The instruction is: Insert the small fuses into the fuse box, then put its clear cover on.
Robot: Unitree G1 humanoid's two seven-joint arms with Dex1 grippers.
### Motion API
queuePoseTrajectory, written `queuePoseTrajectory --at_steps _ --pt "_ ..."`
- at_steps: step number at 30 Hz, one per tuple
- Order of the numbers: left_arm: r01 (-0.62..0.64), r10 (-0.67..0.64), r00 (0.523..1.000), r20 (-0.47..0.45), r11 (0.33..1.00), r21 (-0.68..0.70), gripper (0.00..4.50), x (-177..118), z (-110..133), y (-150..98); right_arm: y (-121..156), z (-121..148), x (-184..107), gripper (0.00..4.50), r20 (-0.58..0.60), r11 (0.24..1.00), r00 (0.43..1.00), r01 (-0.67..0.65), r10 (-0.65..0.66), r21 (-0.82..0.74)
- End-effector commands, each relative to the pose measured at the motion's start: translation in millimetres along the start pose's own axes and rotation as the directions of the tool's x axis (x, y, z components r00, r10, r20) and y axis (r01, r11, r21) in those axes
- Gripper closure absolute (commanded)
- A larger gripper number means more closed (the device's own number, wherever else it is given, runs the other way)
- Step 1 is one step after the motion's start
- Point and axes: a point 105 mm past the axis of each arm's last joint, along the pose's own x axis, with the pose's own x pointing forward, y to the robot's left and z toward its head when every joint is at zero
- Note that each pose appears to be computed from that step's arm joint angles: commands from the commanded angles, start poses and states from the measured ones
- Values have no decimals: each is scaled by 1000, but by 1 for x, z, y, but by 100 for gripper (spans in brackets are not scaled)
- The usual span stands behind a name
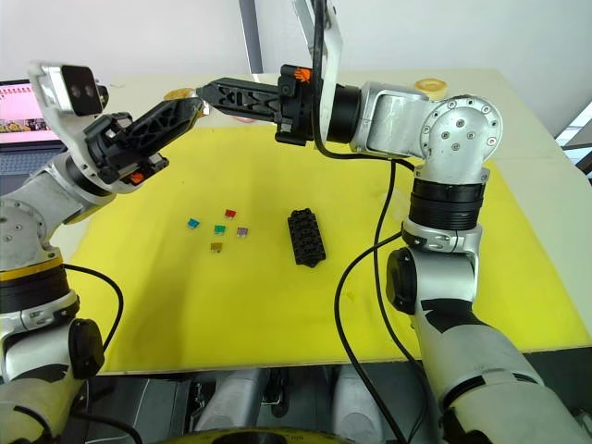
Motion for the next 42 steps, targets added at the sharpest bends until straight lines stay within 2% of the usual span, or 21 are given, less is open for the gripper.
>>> queuePoseTrajectory --at_steps 1,3,4,6,16,19,21,23,25,27,30,34,38,40,42 --pt "32 -33 999 16 998 48 450 4 10 -9 12 7 1 330 21 999 999 -38 39 -39" --pt "31 -32 999 16 998 49 450 4 10 -9 12 7 1 330 22 999 999 -38 38 -39" --pt "31 -32 999 17 998 50 450 4 10 -9 12 7 1 386 23 999 999 -38 38 -39" --pt "30 -31 999 18 998 50 450 4 10 -9 12 8 1 439 25 999 999 -37 38 -40" --pt "-17 17 1000 -2 998 63 450 -3 8 -4 14 9 2 439 31 998 998 -52 53 -34" --pt "-75 77 997 -18 992 100 349 -10 11 3 12 13 1 450 45 996 999 -15 19 -86" --pt "-65 66 998 -10 993 100 247 -14 17 -1 9 15 -4 450 110 986 994 14 5 -167" --pt "-98 102 994 -26 987 125 148 -20 20 1 7 1 -14 450 156 977 987 8 26 -213" --pt "-119 129 989 -69 983 137 46 -26 18 1 -1 3 -26 450 249 941 969 84 1 -329" --pt "-149 170 976 -135 976 157 46 -34 12 2 -6 -7 -36 450 193 934 981 47 24 -353" --pt "-184 219 954 -206 967 177 46 -43 4 4 -3 -8 -48 450 173 927 977 -49 121 -372" --pt "-202 286 893 -347 945 258 46 -51 -28 10 -6 -37 -71 450 -53 926 974 -228 222 -300" --pt "-146 223 902 -369 964 224 46 -39 -50 0 -27 -59 -87 450 -153 913 971 -228 186 -338" --pt "-129 227 887 -401 958 257 46 -36 -63 1 -38 -74 -93 450 -196 909 967 -226 165 -350" --pt "-101 238 851 -467 948 300 46 -39 -81 1 -47 -90 -97 450 -226 895 963 -228 149 -382"
